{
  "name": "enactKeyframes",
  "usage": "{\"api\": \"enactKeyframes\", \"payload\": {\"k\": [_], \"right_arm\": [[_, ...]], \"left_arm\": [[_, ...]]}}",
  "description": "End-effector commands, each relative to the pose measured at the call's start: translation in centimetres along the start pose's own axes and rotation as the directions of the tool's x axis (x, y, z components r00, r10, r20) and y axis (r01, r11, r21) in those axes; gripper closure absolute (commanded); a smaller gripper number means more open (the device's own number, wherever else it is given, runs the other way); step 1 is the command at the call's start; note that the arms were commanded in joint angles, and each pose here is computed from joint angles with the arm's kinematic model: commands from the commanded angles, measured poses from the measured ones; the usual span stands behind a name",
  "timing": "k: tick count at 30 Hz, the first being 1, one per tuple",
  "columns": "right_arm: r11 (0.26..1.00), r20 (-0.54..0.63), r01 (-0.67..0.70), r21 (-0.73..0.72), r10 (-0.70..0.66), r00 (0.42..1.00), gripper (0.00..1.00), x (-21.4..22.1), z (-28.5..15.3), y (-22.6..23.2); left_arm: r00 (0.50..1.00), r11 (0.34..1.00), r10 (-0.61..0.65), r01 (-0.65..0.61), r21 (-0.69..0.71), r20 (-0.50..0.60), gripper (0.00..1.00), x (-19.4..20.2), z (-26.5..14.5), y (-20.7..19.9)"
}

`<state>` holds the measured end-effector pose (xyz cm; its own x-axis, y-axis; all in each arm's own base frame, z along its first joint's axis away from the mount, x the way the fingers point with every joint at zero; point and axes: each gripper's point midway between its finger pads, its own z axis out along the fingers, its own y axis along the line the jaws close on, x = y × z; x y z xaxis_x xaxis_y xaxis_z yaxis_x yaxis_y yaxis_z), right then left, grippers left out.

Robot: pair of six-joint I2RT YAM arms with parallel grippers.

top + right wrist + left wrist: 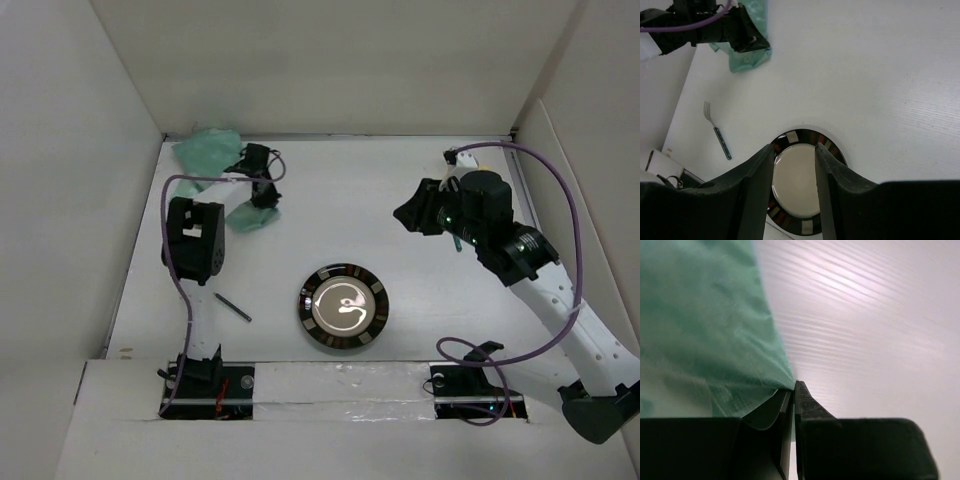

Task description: Set the dinner table for one person

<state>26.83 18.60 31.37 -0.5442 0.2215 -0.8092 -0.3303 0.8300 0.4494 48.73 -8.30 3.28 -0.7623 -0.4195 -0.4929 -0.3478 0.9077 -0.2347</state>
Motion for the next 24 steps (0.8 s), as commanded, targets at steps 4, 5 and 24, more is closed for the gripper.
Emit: {"api": "enactKeyframes", "payload": {"k": [4, 5, 24], "right_arm": [[0.999, 0.046, -0.022, 0.027, 0.021, 0.999, 0.53, -1.6, 0.5, 0.4], [0.999, 0.031, -0.025, 0.026, 0.025, 0.999, 0.51, -1.2, 0.7, 0.6], [0.949, -0.081, -0.203, 0.243, 0.228, 0.97, 0.92, 6.0, 16.0, -4.5]], "left_arm": [[0.973, 0.922, 0.229, -0.214, 0.322, -0.01, 1.0, 5.4, -3.1, -15.1], [0.969, 0.907, 0.246, -0.234, 0.351, 0.011, 0.88, 5.3, -3.9, -16.7], [0.916, 0.939, -0.268, 0.18, 0.292, 0.299, 0.66, -2.3, -16.8, -0.1]]}}
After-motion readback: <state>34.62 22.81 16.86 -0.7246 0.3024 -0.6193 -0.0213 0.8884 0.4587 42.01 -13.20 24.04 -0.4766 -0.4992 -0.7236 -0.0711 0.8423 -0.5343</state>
